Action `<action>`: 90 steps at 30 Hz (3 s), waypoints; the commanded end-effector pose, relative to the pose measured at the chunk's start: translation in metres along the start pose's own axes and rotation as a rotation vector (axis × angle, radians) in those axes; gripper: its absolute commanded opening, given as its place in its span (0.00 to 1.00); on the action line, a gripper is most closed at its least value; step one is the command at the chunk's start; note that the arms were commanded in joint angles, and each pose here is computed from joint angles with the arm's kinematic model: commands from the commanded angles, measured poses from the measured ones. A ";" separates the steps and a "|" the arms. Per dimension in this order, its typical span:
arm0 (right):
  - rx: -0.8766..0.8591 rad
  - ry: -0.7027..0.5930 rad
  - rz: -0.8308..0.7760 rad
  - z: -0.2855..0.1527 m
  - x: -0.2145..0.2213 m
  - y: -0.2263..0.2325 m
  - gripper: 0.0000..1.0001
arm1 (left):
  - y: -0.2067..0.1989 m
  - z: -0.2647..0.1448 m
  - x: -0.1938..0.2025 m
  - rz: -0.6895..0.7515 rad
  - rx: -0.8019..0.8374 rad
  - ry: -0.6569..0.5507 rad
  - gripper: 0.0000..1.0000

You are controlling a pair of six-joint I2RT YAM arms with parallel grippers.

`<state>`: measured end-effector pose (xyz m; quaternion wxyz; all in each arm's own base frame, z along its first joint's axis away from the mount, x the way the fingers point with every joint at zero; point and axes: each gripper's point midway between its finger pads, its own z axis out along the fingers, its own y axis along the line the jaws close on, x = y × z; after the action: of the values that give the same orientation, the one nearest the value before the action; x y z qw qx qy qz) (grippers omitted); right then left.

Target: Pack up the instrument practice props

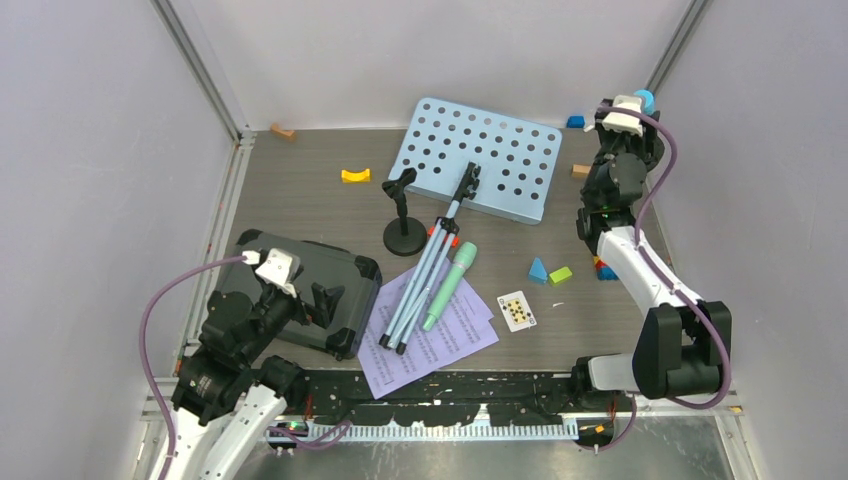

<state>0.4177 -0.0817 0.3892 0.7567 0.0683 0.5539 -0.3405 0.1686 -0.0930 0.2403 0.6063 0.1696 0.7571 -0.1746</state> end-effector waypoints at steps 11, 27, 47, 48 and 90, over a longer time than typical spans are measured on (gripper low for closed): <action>0.086 -0.162 0.200 -0.004 -0.096 -0.060 0.00 | 0.002 -0.003 -0.007 0.021 -0.007 -0.036 1.00; -0.029 -0.086 0.528 -0.030 -0.161 -0.092 0.00 | 0.007 -0.006 -0.009 0.021 -0.036 -0.050 1.00; -0.851 0.873 1.126 -0.220 -0.077 0.069 0.00 | 0.009 -0.004 -0.008 0.020 -0.051 -0.041 1.00; -0.853 0.906 1.150 -0.227 -0.073 0.071 0.00 | 0.009 -0.004 -0.008 0.019 -0.050 -0.039 1.00; -0.597 1.384 0.758 -0.359 0.175 0.205 0.39 | 0.021 -0.003 -0.008 0.017 -0.117 -0.048 1.00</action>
<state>0.2634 0.1687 0.0327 0.2591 0.2541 0.9051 0.2216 0.1748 -0.0755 0.2428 0.6226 0.1371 0.7583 -0.1358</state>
